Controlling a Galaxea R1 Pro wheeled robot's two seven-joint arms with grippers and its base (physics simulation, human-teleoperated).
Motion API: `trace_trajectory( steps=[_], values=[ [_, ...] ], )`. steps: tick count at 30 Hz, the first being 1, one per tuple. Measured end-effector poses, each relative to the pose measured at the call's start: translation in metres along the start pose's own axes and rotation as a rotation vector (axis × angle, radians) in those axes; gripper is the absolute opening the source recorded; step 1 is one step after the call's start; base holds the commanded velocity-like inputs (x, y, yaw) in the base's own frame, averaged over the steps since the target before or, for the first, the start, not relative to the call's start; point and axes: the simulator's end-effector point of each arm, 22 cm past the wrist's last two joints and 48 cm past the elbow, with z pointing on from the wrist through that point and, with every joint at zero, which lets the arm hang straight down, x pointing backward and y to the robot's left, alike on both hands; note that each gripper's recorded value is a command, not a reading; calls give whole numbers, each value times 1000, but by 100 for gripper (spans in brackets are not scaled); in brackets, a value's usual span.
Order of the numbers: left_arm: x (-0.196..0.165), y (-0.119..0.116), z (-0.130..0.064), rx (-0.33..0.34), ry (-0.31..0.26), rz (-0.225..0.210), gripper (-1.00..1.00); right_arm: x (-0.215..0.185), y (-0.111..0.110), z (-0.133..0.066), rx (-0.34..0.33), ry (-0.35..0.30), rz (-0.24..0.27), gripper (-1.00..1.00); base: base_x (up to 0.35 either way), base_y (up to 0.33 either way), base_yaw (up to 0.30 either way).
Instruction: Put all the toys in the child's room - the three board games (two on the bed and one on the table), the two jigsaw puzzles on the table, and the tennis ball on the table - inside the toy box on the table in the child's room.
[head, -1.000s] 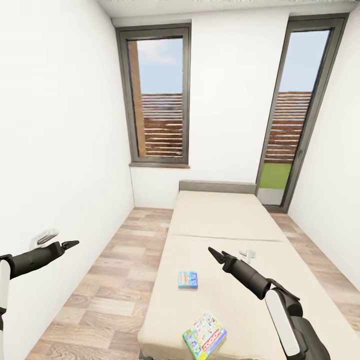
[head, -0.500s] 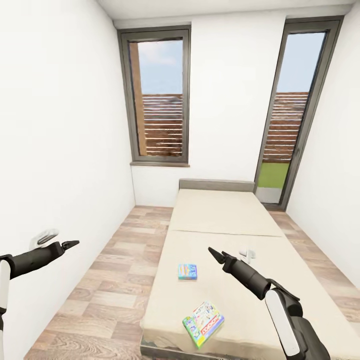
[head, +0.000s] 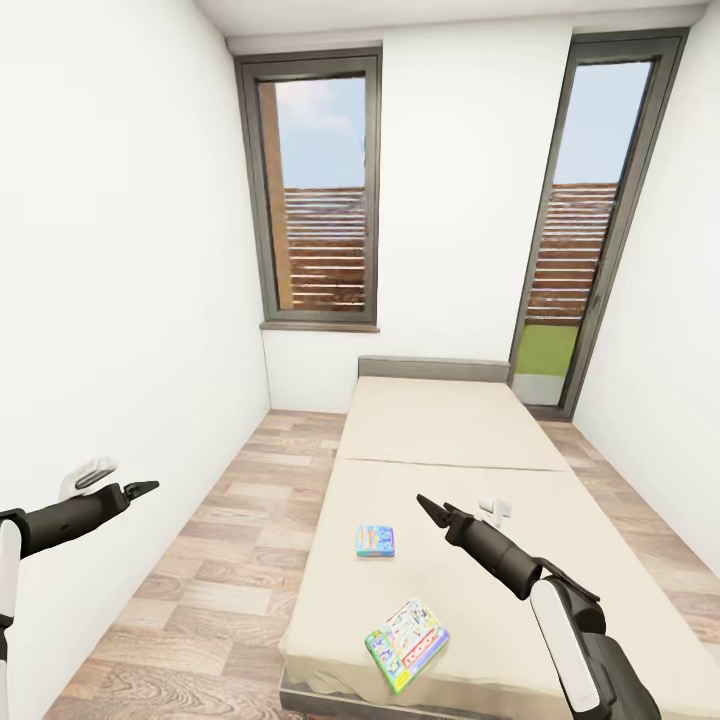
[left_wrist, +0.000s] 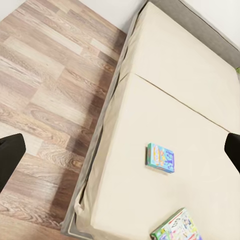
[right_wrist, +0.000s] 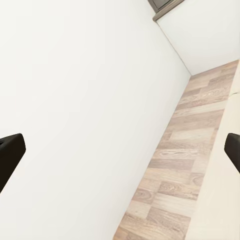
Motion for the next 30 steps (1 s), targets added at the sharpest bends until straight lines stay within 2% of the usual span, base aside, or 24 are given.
trace_trajectory(
  steps=[7, 17, 30],
  values=[
    [5, 3, 5, 1, 0, 0, 100, 4, -4, 2, -5, -4, -1, 100, -28, 0, 0],
    [13, 9, 13, 1, 0, 0, 100, 12, -12, 4, -5, -3, 1, 100, -156, 0, 0],
    [23, 17, 22, 1, 0, 0, 100, 24, -23, 6, -6, -4, 1, 100, -20, 0, 0]
  ],
)
